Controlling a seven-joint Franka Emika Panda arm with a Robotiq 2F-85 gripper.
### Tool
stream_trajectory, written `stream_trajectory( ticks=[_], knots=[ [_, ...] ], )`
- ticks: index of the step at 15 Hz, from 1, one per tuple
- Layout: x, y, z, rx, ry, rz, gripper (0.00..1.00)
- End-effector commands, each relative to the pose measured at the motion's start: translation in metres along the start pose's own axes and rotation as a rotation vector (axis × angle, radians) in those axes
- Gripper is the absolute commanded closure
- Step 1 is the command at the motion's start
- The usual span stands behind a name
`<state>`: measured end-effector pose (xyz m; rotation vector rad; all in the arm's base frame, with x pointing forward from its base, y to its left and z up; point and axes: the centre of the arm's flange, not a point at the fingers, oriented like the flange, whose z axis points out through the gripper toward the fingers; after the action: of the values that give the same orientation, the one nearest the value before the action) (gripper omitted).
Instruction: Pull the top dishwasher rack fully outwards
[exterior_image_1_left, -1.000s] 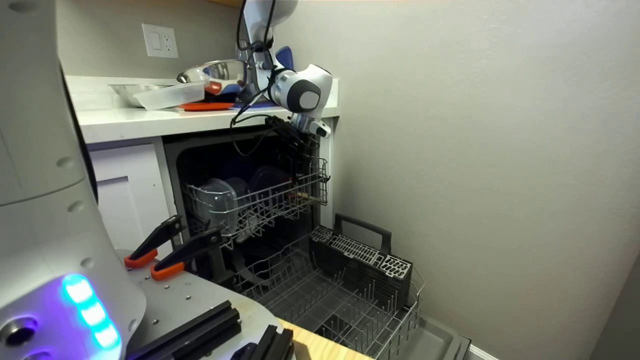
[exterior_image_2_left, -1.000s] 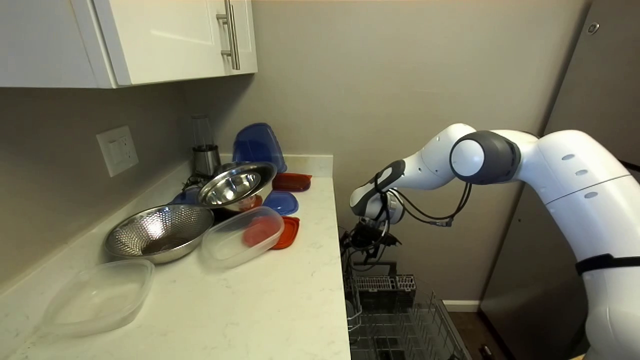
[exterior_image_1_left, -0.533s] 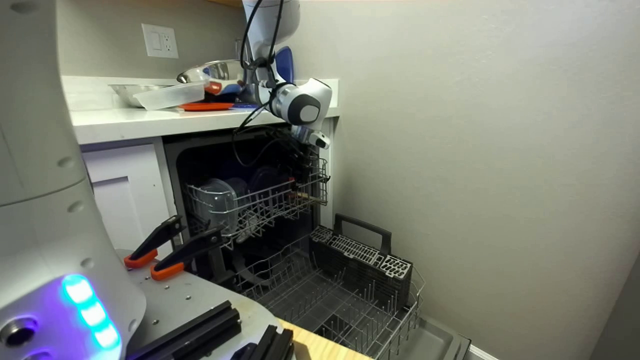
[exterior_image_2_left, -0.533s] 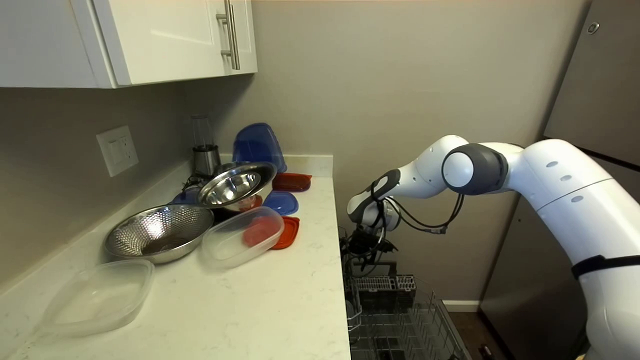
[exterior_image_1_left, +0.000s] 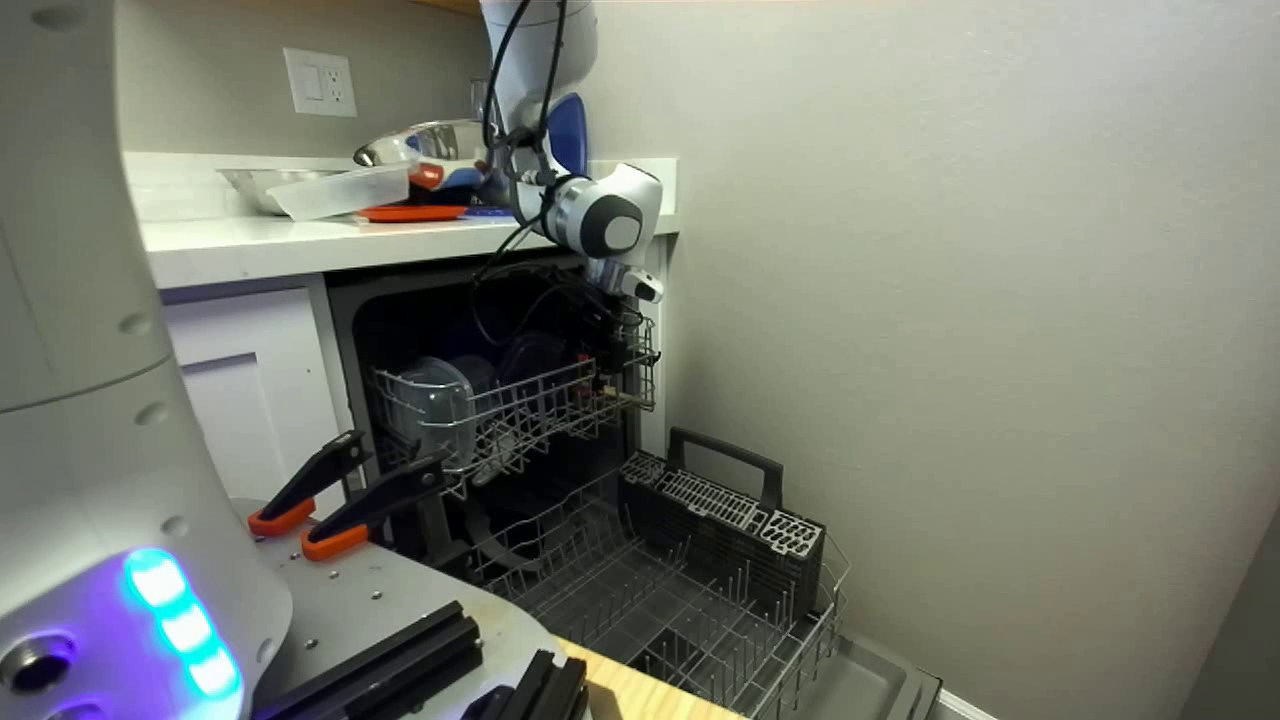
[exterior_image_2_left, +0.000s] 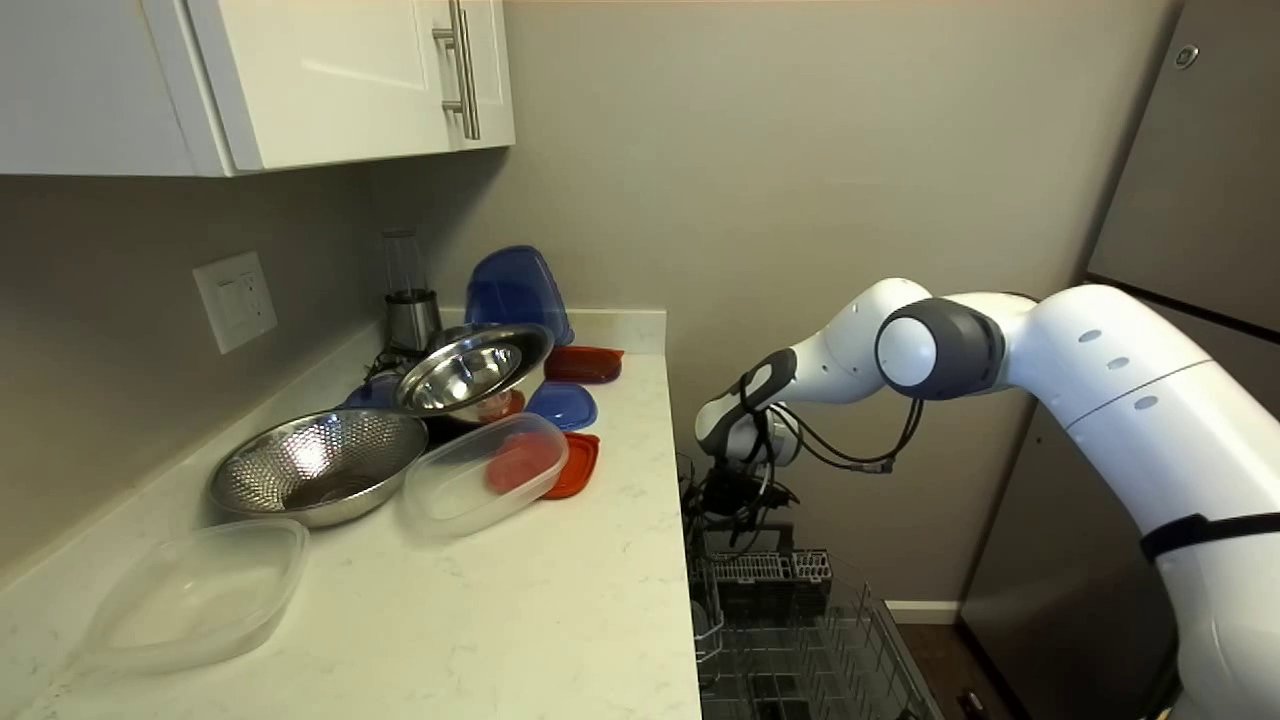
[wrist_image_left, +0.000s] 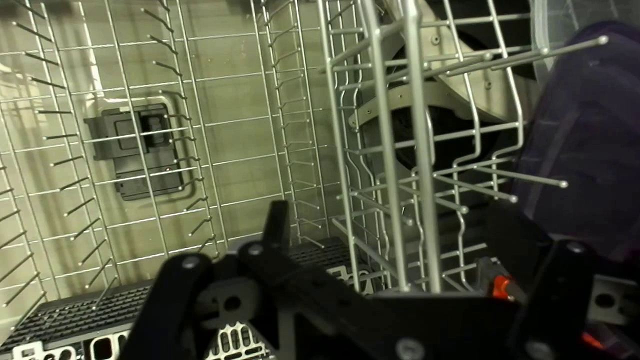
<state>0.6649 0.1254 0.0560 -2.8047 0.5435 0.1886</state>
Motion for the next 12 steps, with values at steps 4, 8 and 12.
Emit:
stream_trajectory(
  ticks=[4,8,12],
  knots=[
    [-0.001,0.022,-0.004,-0.089,0.000,0.051,0.00],
    [0.000,0.039,-0.004,-0.097,-0.004,0.066,0.00],
    [0.000,0.085,-0.011,-0.114,-0.016,0.115,0.00]
  ],
)
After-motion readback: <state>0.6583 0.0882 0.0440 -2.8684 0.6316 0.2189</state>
